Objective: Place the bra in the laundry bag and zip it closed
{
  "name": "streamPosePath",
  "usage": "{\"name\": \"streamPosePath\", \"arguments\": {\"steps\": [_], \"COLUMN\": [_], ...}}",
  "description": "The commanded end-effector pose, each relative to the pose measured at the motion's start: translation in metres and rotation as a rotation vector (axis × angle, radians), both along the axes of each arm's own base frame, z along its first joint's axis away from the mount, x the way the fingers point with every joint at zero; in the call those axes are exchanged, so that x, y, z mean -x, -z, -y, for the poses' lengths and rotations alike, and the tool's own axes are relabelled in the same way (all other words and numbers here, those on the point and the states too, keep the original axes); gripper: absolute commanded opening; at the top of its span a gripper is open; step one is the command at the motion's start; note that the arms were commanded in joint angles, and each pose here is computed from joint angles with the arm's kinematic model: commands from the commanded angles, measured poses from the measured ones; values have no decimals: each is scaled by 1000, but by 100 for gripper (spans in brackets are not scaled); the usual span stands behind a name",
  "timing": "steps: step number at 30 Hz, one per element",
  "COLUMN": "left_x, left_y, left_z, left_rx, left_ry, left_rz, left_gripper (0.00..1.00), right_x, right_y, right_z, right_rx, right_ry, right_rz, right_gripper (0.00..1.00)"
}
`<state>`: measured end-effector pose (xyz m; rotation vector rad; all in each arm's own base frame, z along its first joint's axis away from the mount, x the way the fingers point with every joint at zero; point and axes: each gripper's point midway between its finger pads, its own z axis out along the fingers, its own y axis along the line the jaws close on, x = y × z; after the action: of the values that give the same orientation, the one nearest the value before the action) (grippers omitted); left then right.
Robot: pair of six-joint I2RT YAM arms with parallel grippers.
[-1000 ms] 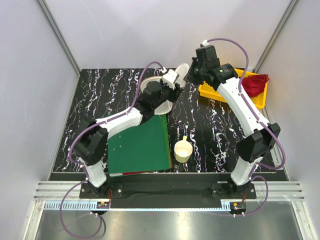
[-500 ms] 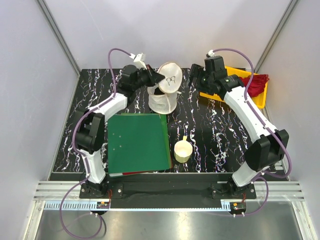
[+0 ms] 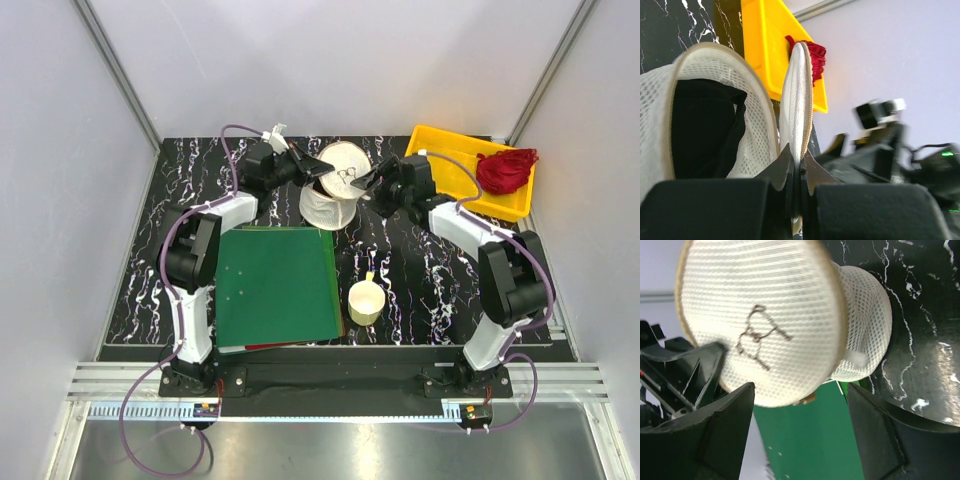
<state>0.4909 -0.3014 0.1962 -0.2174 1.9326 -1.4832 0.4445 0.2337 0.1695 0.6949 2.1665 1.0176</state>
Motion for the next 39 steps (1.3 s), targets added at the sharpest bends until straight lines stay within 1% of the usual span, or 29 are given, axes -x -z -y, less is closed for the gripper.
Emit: {"name": "streamPosePath", "arguments": {"steps": [1,2,3,6,9,12,13,14,15,16,17,18,19,20,21,22,24,25,26,27,28,29,30,32,34,35,36,37,39], "left_x": [-2,-3,-3,-5,-7,-8,-9,-10,-12,-16,-21,-19,-26,-27,-24,-26,-18,-13,-8,5,13,20,30,47,57,60,62,65,66], "left_y": [-24,-23,-23,-17,-18,-12,-11,-9,-4,-2,4,9,3,1,2,-15,-16,-32,-35,-39,-40,-40,-42,-37,-28,-19,-7,-8,-3], "left_z": [-5,-7,-7,-10,-13,-12,-12,-14,-15,-20,-27,-34,-46,-54,-61,-75,-87,-93,-95,-96,-90,-87,-83,-60,-41,-37,-31,-18,-8], "left_rx": [89,91,97,76,87,76,65,32,-14,-70,-187,-278,-361,-443,-489,-535,-602,-632,-669,-703,-767,-828,-861,-912,-888,-871,-864,-821,-795], "left_ry": [15,14,15,13,21,47,48,48,46,14,8,2,-64,-71,-87,-162,-204,-262,-279,-297,-349,-351,-362,-352,-291,-271,-238,-185,-167], "left_rz": [39,34,30,17,24,9,8,34,4,4,73,23,48,95,86,118,130,161,183,201,222,261,299,378,396,372,354,372,373], "left_gripper": [0,0,0,0,0,0,0,0,3,10,21,30,44,48,51,57,59,59,58,56,55,51,49,41,38,37,37,38,40], "right_x": [-23,-24,-25,-30,-36,-40,-39,-40,-40,-38,-38,-38,-36,-37,-38,-37,-39,-39,-38,-41,-40,-40,-40,-40,-39,-39,-38,-38,-38], "right_y": [-25,-21,-8,2,-1,2,1,2,-1,1,-1,-1,1,1,-2,2,1,5,6,4,8,8,6,5,4,1,3,0,-4], "right_z": [-13,-14,-15,-17,-22,-24,-26,-26,-27,-28,-28,-28,-29,-27,-27,-26,-27,-25,-25,-24,-23,-23,-24,-24,-22,-21,-20,-19,-17], "right_rx": [-263,-284,-286,-308,-313,-302,-308,-319,-328,-335,-348,-351,-349,-353,-352,-343,-340,-329,-325,-326,-318,-323,-326,-332,-336,-340,-334,-345,-347], "right_ry": [67,76,79,82,57,52,45,50,51,47,56,60,63,73,77,87,93,109,111,119,128,136,137,146,162,170,183,192,203], "right_rz": [104,97,78,78,92,83,80,68,66,45,30,18,-4,-17,-20,-44,-54,-79,-90,-92,-113,-125,-128,-151,-170,-173,-185,-189,-178], "right_gripper": [79,78,77,75,72,52,38,30,24,18,17,15,12,9,8,8,7,7,6,5,5,5,5,5,6,6,6,7,7]}}
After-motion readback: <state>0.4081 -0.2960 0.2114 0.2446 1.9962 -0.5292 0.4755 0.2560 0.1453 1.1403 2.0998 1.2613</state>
